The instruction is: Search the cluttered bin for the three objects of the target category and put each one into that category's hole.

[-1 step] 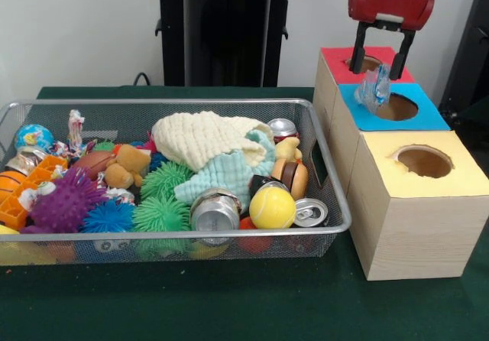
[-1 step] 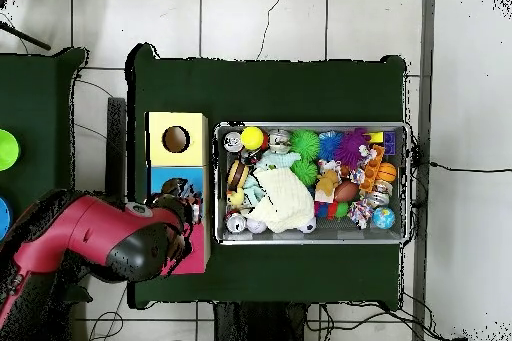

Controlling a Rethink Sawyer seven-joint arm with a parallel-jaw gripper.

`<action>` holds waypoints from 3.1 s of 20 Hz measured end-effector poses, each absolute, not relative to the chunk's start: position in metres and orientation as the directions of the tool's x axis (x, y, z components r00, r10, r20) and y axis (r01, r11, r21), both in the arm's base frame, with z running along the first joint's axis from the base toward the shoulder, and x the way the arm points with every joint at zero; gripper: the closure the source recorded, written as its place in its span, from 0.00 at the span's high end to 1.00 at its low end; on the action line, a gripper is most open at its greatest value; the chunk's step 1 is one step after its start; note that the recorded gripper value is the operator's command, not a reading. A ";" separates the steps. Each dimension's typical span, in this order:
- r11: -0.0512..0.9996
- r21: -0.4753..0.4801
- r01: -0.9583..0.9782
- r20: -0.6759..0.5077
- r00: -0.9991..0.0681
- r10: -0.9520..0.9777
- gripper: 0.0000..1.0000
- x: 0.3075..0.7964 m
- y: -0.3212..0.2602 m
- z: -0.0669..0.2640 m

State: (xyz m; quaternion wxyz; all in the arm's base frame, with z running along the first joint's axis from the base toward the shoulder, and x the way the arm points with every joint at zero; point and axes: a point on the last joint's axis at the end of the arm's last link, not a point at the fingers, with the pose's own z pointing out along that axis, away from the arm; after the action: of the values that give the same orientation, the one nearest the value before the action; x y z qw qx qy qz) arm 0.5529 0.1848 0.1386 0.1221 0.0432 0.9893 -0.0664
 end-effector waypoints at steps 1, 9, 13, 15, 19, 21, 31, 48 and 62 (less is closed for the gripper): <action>0.987 -0.125 0.102 -0.249 -0.966 0.068 1.00 0.554 0.184 0.139; 0.986 -0.130 0.101 -0.256 -0.965 0.065 1.00 0.555 0.185 0.141; 0.986 -0.127 0.103 -0.258 -0.964 0.067 1.00 0.555 0.184 0.142; 0.987 -0.122 0.105 -0.259 -0.963 0.070 1.00 0.555 0.184 0.142; 0.990 -0.086 0.115 -0.257 -0.962 0.089 1.00 0.553 0.184 0.140; 0.991 -0.042 0.130 -0.260 -0.959 0.115 1.00 0.550 0.183 0.136; 0.979 0.067 0.190 -0.329 -0.923 0.202 1.00 0.550 0.177 0.121; 0.991 -0.006 0.135 -0.200 -0.971 0.131 1.00 0.554 0.180 0.157; 0.990 -0.083 0.112 -0.266 -0.960 0.086 1.00 0.587 0.166 0.140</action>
State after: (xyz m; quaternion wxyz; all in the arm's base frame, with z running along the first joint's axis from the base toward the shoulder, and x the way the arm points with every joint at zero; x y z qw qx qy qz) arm 0.5873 0.1659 0.1405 0.1321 0.0499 0.9888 -0.0489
